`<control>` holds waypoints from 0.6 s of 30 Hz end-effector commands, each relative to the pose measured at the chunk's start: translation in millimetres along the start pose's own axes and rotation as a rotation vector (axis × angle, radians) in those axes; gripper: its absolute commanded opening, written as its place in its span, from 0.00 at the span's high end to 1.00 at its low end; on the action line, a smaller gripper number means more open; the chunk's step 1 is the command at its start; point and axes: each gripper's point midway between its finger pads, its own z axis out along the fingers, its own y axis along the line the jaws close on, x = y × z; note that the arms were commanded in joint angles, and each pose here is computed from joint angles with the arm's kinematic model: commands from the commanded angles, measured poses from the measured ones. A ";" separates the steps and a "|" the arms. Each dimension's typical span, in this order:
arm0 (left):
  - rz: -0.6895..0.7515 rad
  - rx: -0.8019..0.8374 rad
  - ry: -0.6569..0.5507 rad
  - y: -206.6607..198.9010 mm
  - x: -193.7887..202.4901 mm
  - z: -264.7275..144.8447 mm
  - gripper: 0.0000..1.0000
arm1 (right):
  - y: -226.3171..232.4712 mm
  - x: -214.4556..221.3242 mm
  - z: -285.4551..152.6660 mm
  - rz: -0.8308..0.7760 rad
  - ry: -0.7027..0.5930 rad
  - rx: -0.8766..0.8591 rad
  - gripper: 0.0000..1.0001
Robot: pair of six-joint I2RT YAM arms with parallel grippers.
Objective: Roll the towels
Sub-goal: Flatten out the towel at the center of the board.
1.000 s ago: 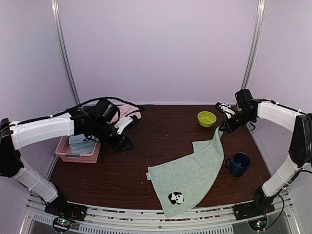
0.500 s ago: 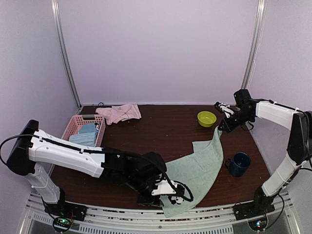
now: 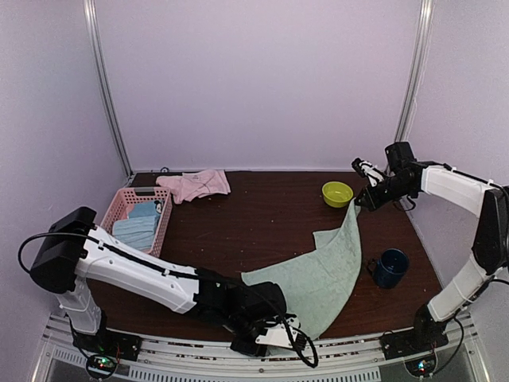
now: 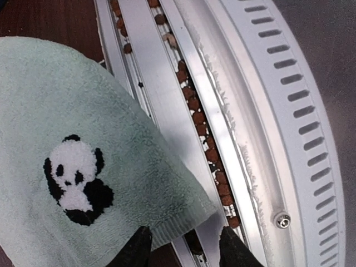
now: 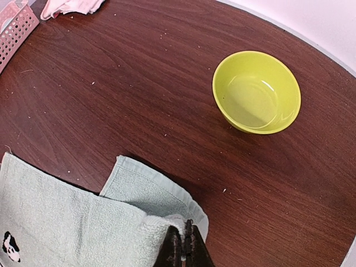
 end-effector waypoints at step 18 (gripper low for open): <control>-0.996 -0.312 -0.094 180.7 85.5 -49.1 0.53 | 5.6 -12.0 -17.5 -0.012 -0.076 0.010 1.00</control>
